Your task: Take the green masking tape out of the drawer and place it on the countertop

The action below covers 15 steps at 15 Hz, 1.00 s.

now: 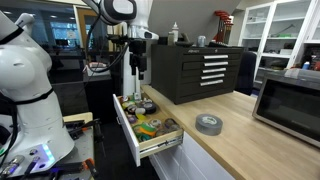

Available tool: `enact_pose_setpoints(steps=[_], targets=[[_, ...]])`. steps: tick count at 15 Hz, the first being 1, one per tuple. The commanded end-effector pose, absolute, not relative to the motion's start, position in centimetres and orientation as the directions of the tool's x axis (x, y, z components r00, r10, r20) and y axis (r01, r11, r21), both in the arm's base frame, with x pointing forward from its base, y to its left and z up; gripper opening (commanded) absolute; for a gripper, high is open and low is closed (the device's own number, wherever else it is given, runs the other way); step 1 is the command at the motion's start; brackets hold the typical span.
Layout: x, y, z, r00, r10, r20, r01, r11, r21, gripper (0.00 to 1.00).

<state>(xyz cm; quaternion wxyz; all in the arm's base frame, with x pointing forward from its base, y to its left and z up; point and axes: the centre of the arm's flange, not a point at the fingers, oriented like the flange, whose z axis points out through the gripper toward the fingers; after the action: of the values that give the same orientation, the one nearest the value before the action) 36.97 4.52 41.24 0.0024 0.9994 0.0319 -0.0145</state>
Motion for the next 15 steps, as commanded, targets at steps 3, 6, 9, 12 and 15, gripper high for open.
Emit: enact_pose_setpoints(steps=[3,6,9,12,15], targets=[[37.7,4.6,39.4,0.995,0.079,-0.056,0.079,-0.997,0.005,1.0],[37.7,4.6,39.7,0.996,0.079,-0.047,0.079,-0.997,0.005,1.0],[37.7,4.6,39.8,0.996,0.079,-0.047,0.08,-0.997,0.005,1.0],[38.1,4.3,37.0,0.993,0.113,-0.045,0.113,-0.994,-0.003,1.0],[39.4,4.5,33.7,0.984,0.174,-0.037,0.173,-0.985,-0.02,1.0]])
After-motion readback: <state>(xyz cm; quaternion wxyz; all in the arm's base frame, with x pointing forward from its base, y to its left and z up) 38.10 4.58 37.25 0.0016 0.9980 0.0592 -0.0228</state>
